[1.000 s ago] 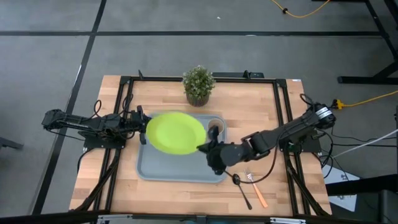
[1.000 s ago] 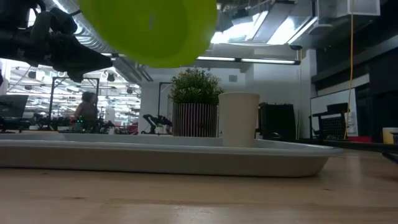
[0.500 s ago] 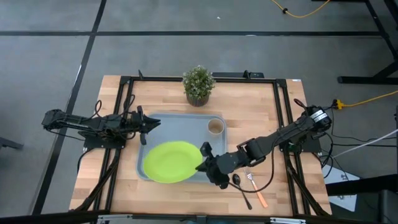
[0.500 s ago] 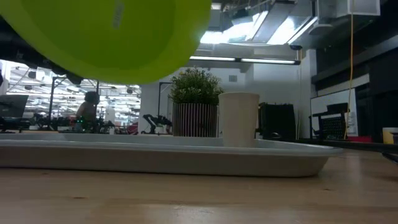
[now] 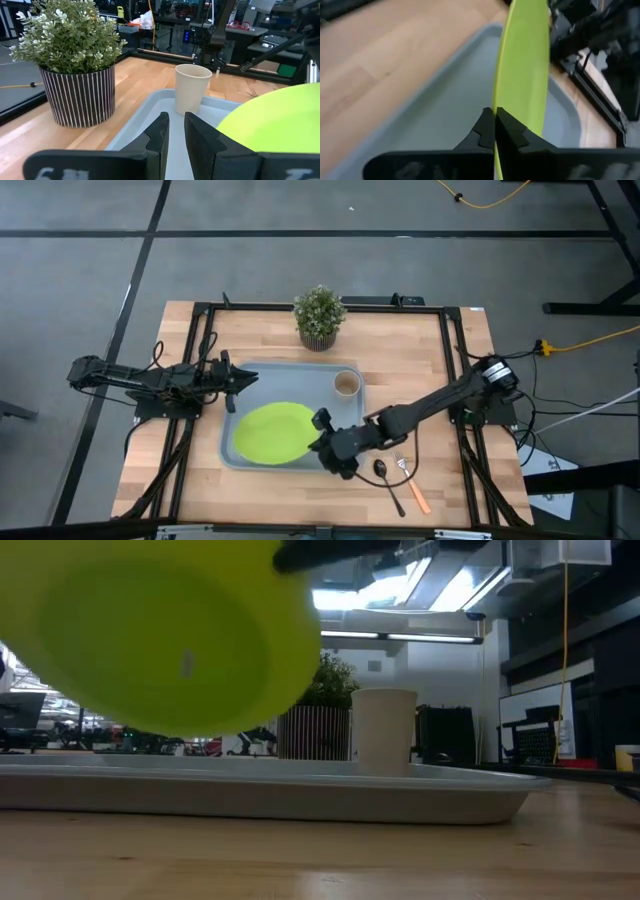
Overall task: Pick and place plate/cup/fork/spoon on tray
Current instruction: Put the green plate on the gray serving tray to the bottom left of the white cup
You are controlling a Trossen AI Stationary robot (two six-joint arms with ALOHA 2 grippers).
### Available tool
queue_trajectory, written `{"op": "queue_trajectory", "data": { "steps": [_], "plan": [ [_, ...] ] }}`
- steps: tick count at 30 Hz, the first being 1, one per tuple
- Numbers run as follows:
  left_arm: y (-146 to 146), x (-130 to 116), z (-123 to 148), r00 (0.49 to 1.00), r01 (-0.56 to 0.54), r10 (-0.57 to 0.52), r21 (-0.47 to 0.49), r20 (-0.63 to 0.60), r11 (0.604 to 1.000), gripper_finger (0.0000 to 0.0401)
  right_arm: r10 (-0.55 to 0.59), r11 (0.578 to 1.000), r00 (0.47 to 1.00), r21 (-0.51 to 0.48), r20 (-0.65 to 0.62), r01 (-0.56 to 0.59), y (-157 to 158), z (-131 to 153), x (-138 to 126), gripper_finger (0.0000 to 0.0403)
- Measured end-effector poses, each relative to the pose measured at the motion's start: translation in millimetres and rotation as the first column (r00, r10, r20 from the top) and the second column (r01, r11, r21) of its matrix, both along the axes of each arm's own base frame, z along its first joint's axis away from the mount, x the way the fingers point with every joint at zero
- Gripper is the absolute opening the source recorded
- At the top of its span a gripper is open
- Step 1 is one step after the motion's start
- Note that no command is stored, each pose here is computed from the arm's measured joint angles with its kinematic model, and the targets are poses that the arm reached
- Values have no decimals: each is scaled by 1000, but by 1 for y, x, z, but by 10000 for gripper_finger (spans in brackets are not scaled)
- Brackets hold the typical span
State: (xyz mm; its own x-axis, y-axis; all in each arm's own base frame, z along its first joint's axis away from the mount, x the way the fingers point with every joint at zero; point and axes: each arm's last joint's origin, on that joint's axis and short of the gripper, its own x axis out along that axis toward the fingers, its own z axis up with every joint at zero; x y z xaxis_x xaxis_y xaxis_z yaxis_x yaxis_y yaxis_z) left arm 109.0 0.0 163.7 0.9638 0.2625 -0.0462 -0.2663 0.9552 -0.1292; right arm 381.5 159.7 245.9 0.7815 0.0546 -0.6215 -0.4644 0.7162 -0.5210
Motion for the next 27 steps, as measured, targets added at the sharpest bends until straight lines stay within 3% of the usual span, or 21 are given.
{"op": "queue_trajectory", "data": {
  "steps": [12,27],
  "plan": [
    [0,0,0,1000,0,0,0,0,1000,53,-82,995,982,-78,-171,69,-26,-47,17,1],
    [0,0,0,1000,0,0,-2,0,1000,53,-103,992,970,-93,-218,85,-31,-78,28,41]
  ]
}}
